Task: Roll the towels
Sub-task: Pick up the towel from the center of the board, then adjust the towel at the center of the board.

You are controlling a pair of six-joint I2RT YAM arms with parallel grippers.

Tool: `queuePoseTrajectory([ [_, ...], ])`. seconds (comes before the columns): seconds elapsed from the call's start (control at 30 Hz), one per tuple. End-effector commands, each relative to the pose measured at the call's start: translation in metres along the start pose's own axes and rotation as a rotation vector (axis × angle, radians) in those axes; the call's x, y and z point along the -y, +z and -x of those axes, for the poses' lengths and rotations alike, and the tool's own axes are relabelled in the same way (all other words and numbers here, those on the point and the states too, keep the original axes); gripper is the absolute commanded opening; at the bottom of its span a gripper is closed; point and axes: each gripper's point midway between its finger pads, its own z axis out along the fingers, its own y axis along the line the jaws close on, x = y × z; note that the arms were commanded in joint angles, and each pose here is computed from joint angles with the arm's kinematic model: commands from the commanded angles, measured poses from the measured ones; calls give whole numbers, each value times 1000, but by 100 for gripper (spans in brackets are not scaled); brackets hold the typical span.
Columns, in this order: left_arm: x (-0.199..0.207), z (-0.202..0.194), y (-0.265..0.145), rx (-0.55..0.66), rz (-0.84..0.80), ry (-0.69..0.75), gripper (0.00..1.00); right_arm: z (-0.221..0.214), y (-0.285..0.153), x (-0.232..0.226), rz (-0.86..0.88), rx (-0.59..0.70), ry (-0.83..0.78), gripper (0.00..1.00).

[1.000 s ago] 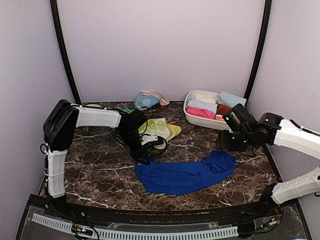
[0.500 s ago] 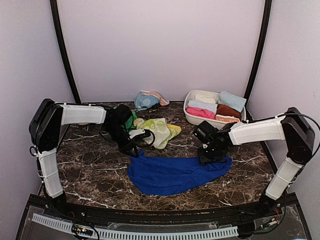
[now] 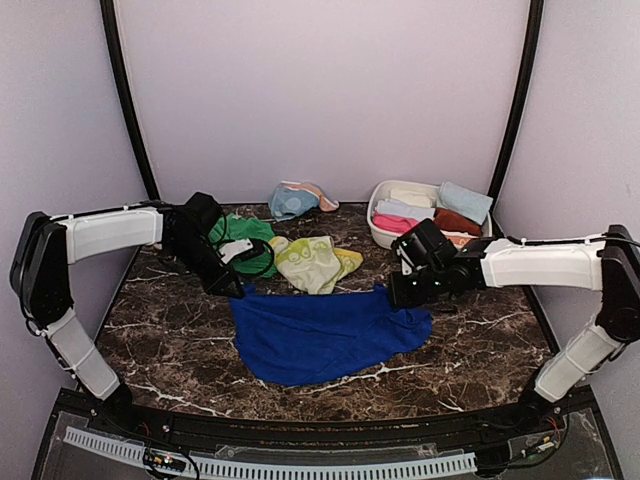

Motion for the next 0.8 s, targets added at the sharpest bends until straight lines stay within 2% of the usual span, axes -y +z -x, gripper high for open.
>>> queuePoseTrajectory([
  [0.0,-3,-14,-45,3,146,1,0,11,-27,-8,79,75,11,0],
  [0.17,5,-21,-71,31,209,14,0,2,-43,4,72,109,22,0],
  [0.2,6,-23,-73,31,218,16,0,-1,-44,7,65,103,17,5],
  [0.27,6,-29,-77,13,240,12,0,-5,-43,10,51,84,2,27],
  [0.3,4,-33,-79,-7,255,7,0,-6,-42,12,34,71,-4,33],
  [0.4,-2,-46,-83,-48,298,-9,0,-6,-40,16,9,60,-14,39],
  [0.47,-6,-55,-85,-70,330,-20,0,-6,-37,16,-1,49,-24,47],
  [0.67,-18,-70,-91,-105,396,-44,0,0,-22,8,-1,25,-71,47],
  [0.77,-22,-69,-93,-114,413,-43,0,10,-12,2,-1,24,-96,52],
])
